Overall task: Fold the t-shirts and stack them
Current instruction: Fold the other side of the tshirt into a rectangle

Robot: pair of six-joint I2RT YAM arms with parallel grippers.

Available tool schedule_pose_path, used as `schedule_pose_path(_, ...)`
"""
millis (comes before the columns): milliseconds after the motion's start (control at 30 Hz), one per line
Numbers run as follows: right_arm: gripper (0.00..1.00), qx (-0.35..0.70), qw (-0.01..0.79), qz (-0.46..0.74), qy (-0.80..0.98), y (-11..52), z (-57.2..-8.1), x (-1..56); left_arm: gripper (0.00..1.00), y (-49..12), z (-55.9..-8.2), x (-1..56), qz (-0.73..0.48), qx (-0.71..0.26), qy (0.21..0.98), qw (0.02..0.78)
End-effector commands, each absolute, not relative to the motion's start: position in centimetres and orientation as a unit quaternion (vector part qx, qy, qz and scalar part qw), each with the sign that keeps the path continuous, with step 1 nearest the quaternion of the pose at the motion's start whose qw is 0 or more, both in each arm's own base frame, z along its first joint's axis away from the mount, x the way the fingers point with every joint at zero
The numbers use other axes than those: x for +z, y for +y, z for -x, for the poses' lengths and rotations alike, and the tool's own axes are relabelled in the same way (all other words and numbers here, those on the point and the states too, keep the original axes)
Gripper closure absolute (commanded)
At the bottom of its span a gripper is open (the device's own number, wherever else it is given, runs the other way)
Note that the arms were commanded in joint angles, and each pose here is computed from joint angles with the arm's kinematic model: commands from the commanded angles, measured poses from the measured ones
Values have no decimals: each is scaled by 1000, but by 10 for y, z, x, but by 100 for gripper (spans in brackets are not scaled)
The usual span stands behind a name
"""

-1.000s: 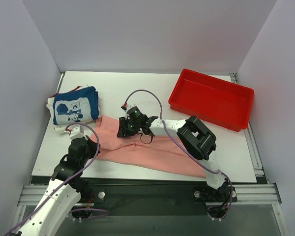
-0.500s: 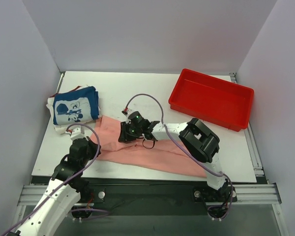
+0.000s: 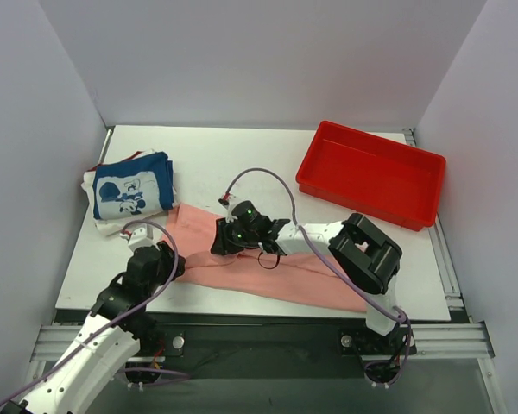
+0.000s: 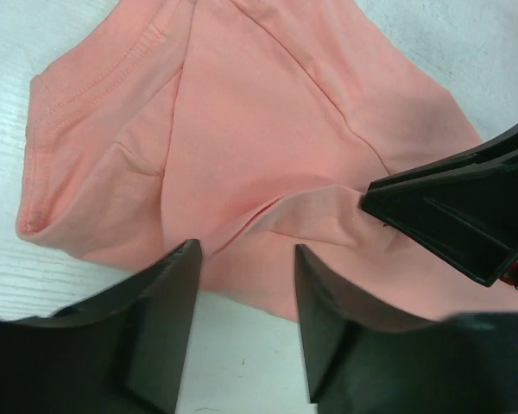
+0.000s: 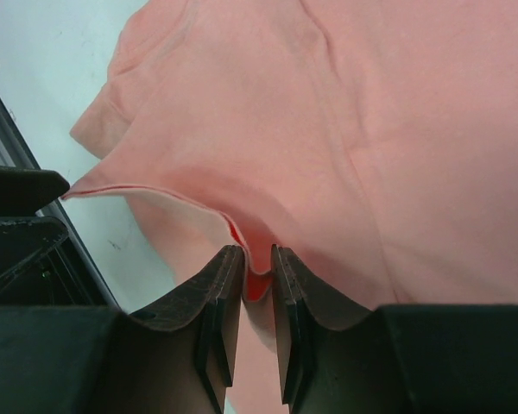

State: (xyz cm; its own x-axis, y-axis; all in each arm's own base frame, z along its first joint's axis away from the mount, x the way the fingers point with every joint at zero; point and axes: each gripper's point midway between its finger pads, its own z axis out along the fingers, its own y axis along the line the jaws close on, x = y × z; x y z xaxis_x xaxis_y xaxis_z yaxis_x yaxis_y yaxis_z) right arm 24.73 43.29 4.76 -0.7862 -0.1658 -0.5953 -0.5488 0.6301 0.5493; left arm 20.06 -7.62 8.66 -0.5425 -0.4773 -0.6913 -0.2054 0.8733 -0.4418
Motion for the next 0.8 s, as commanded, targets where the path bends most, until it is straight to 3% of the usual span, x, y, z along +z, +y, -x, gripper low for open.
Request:
schedule_pose_path(0, 79, 400, 274, 220, 846, 437, -238, 71, 40, -77, -202, 108, 201, -161, 850, 459)
schedule_pose_path(133, 78, 409, 267, 228, 842, 436, -229, 69, 30, -76, -200, 115, 200, -162, 846, 467)
schedule_pose_path(367, 78, 417, 260, 244, 836, 434, -211, 69, 27, -75, -205, 131, 195, -160, 837, 486)
schedule_pose_path(767, 66, 424, 252, 276, 825, 420, -177, 82, 20, -86, -231, 154, 169, -158, 825, 516)
